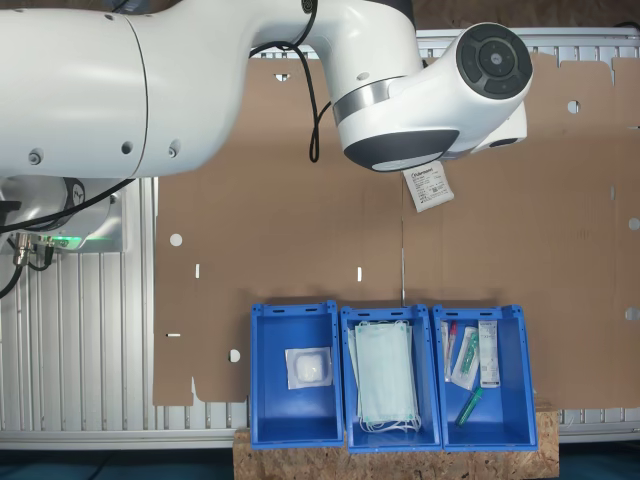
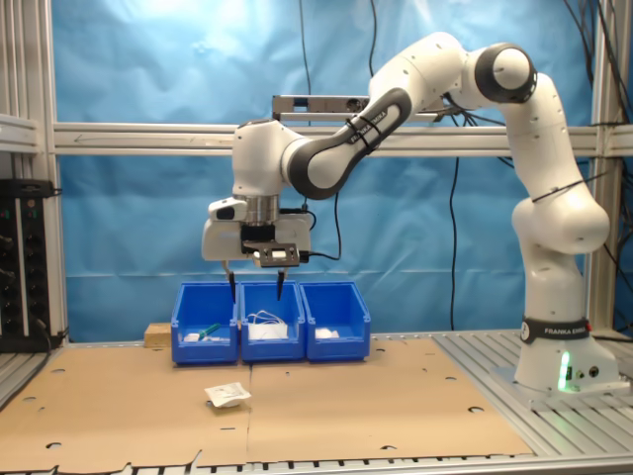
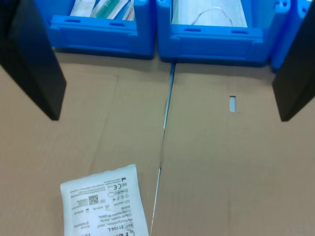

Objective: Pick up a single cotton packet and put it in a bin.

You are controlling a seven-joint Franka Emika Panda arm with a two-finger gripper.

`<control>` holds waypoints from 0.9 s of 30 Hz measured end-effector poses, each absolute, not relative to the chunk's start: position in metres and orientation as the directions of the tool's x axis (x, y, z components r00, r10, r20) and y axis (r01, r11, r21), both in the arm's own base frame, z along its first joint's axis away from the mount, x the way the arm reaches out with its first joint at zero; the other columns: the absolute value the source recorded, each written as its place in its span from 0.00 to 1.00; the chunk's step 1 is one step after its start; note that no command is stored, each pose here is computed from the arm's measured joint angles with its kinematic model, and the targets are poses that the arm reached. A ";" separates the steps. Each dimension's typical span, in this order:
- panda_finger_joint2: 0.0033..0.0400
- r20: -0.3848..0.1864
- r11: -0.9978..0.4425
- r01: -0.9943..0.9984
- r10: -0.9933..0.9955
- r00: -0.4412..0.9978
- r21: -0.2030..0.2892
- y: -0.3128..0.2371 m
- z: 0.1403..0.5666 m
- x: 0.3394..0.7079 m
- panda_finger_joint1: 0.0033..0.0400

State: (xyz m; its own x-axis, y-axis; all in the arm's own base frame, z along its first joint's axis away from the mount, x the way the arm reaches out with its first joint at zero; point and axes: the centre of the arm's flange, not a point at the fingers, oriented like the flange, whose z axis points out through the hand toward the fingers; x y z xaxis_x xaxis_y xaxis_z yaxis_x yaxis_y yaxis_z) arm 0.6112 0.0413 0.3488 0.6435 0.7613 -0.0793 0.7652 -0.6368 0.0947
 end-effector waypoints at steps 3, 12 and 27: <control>1.00 -0.085 -0.625 0.775 0.771 0.631 0.088 0.041 0.345 0.617 1.00; 1.00 -0.098 -0.574 0.816 0.810 0.578 0.065 0.042 0.327 0.635 1.00; 1.00 -0.117 -0.445 0.895 0.888 0.444 0.017 0.042 0.288 0.659 1.00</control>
